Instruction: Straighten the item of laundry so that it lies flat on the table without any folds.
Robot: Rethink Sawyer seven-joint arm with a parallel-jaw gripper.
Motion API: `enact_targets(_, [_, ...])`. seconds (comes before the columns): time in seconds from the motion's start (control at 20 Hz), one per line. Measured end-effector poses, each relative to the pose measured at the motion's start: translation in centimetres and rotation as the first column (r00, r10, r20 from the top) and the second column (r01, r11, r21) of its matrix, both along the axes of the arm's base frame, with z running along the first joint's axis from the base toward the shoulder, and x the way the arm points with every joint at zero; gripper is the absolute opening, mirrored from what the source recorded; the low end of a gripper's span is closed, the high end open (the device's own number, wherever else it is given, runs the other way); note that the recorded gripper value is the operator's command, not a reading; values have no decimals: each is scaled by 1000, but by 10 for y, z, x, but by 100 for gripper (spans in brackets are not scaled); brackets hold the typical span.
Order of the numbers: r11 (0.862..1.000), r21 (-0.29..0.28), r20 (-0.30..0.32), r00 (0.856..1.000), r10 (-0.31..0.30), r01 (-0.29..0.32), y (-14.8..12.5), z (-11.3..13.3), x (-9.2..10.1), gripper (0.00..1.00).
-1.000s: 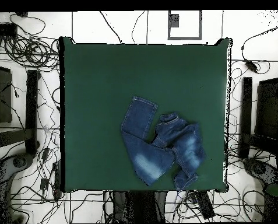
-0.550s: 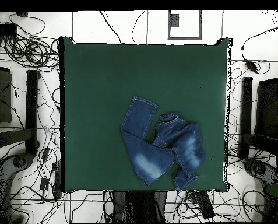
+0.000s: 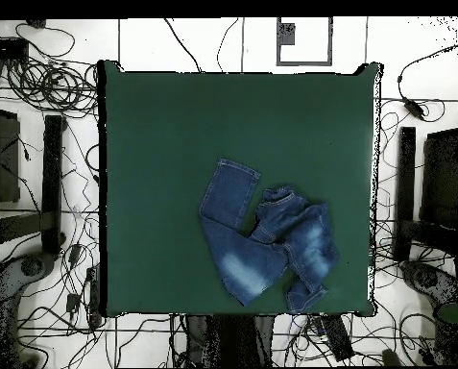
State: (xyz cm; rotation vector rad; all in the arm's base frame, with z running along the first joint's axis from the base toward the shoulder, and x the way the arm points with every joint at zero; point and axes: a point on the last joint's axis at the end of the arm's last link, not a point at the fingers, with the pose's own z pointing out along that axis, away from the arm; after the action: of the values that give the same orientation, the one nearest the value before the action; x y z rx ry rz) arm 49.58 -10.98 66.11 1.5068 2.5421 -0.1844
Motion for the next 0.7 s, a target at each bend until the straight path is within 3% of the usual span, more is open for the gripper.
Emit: enact_targets(0.7, [1000, -18, 48, 999, 20, -19, 2, -37, 4, 100])
